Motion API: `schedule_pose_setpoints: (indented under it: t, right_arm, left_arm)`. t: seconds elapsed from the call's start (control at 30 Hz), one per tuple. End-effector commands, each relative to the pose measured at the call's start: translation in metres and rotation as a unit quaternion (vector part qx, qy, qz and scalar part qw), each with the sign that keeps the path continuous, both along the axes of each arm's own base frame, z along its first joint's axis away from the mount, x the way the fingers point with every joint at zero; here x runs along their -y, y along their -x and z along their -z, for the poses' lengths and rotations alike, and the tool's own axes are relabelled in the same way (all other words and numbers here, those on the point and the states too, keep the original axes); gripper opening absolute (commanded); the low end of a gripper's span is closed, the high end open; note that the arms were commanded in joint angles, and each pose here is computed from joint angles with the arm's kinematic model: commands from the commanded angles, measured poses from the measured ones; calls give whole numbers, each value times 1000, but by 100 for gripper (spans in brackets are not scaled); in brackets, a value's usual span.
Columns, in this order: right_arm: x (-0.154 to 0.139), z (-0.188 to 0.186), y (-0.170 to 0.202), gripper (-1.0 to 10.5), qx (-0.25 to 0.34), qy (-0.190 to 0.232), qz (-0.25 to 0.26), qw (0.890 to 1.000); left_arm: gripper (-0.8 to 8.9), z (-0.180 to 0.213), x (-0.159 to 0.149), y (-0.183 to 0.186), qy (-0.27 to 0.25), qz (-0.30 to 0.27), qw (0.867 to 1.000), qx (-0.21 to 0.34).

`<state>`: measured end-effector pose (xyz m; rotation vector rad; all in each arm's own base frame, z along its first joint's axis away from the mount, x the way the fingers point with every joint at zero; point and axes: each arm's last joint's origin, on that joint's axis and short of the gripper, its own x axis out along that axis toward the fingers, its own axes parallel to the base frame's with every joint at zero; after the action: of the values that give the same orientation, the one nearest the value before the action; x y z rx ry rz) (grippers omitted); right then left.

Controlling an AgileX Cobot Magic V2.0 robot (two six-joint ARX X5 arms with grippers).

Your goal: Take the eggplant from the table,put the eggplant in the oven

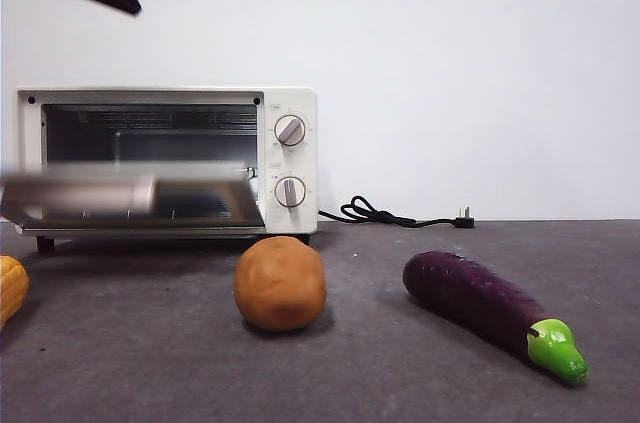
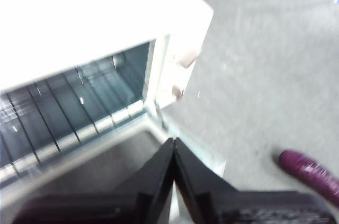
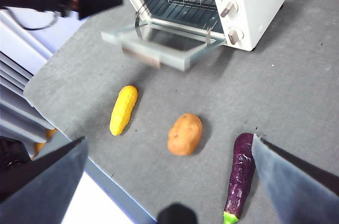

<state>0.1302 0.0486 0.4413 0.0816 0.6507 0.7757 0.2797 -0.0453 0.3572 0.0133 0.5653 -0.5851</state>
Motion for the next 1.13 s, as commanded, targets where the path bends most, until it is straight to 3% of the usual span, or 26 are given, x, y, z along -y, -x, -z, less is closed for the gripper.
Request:
schedule_pose_setpoints:
  t: [0.03,0.33,0.5,0.93,1.13]
  right_arm:
    - [0,-1,0,567,7,2,-3,1000]
    - [0,-1,0,567,7,2,-3,1000]
    - [0,-1,0,567,7,2,-3,1000]
    - [0,-1,0,567,6,5,-1,1000]
    - [-1,1,-2,567,1,7,1,1000]
  left_arm:
    - [-6,-10,-2,12,12,-7,1000,14]
    - [-6,-58,-11,75,41,-24,993,109]
    - [-6,-79,-21,121,25,-87,981,168]
    - [-5,-81,-36,197,-33,-207,961,182]
    - [-6,-80,-39,217,-46,-224,954,192]
